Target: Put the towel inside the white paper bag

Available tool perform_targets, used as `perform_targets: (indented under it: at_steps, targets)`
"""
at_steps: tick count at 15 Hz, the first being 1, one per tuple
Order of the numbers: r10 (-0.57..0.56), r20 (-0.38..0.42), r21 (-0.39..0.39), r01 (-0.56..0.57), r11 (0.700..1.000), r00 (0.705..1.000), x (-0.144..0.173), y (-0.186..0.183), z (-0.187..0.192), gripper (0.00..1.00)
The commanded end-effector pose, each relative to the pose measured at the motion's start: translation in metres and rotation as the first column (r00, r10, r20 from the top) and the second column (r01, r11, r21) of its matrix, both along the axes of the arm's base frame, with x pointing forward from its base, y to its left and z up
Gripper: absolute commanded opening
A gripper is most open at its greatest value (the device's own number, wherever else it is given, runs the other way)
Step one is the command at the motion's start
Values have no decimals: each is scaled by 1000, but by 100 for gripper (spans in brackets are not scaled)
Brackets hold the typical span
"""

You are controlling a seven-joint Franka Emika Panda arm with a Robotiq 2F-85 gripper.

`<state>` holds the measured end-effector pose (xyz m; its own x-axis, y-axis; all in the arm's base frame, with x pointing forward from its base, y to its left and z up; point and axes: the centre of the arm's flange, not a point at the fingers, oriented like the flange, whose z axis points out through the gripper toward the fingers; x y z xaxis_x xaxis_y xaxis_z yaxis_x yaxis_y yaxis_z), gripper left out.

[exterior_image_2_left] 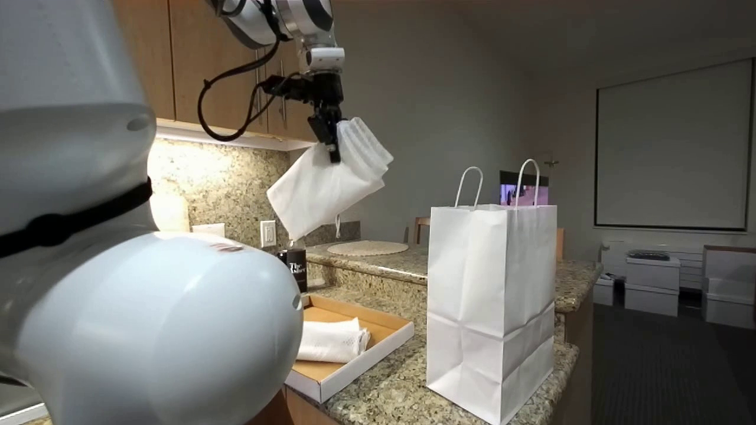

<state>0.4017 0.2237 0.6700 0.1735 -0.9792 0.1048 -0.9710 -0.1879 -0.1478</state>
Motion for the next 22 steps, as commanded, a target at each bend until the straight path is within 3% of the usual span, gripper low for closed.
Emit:
perform_targets:
  at_steps: [1,3,7,13,16,20,21,22]
  targets:
    - [-152,76,-110,159,981,986,7,-41,62,7]
    - [-221,131,-167,241,956,966,12,-63,84,7]
    - [-364,243,-226,417,880,899,19,-103,106,6]
    - [-471,372,-233,571,787,800,30,-169,160,6]
    - [-476,407,-261,599,757,779,31,-215,192,6]
    - [-508,431,-349,657,668,745,60,-275,192,6]
    - [-513,424,-373,660,653,747,67,-288,187,6]
    - [-500,398,-406,637,655,769,82,-302,174,6]
